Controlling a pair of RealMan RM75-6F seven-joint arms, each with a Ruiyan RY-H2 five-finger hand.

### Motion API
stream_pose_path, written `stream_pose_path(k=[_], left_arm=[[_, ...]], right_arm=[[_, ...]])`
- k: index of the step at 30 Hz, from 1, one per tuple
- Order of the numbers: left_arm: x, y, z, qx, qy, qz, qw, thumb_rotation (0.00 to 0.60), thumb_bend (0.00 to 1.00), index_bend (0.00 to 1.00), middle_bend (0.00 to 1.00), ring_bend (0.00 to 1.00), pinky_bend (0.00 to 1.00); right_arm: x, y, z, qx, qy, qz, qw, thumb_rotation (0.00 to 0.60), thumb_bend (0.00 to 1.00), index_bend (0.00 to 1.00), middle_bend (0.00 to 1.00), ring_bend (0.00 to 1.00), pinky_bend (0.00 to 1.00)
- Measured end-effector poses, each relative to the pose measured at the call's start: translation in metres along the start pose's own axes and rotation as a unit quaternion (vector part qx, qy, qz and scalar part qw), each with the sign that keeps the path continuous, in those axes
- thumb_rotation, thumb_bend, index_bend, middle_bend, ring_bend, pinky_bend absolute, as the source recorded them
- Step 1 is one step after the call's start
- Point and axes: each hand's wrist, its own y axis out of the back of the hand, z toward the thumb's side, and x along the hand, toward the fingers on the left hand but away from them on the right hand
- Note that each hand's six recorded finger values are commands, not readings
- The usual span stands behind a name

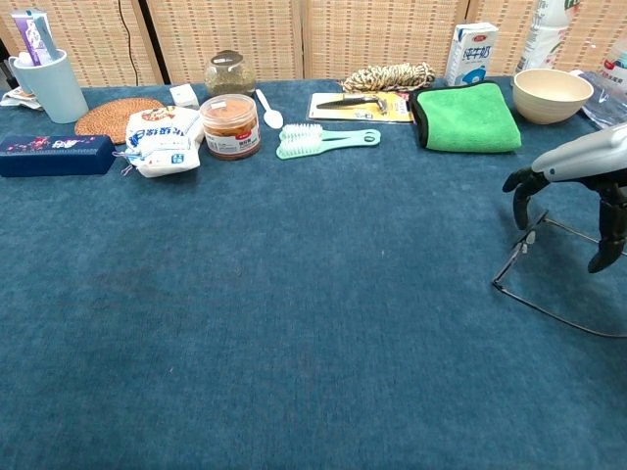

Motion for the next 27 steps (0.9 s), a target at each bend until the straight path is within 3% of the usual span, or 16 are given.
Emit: stream_pose_path(k=[11, 27], left_arm=[[0.003, -0.002, 0.009, -0.003, -0.012, -0.001, 0.9999, 0.59, 0.38, 0.2, 0.11, 0.09, 0.05], [0.003, -0.005, 0.01, -0.005, -0.016, -0.004, 0.9999, 0.591, 0.38, 0.2, 0.11, 0.09, 0.05]], right_arm=[[0.012, -0.012, -0.028, -0.013, -0.043, 0.012, 0.9989, 0.6, 0.04, 0.29, 0.0, 0.0, 0.0], [0.029, -0.029, -0.047, -0.042, -0.071, 0.016, 0.9965, 0.6, 0.04, 0.25, 0.0, 0.0, 0.0]])
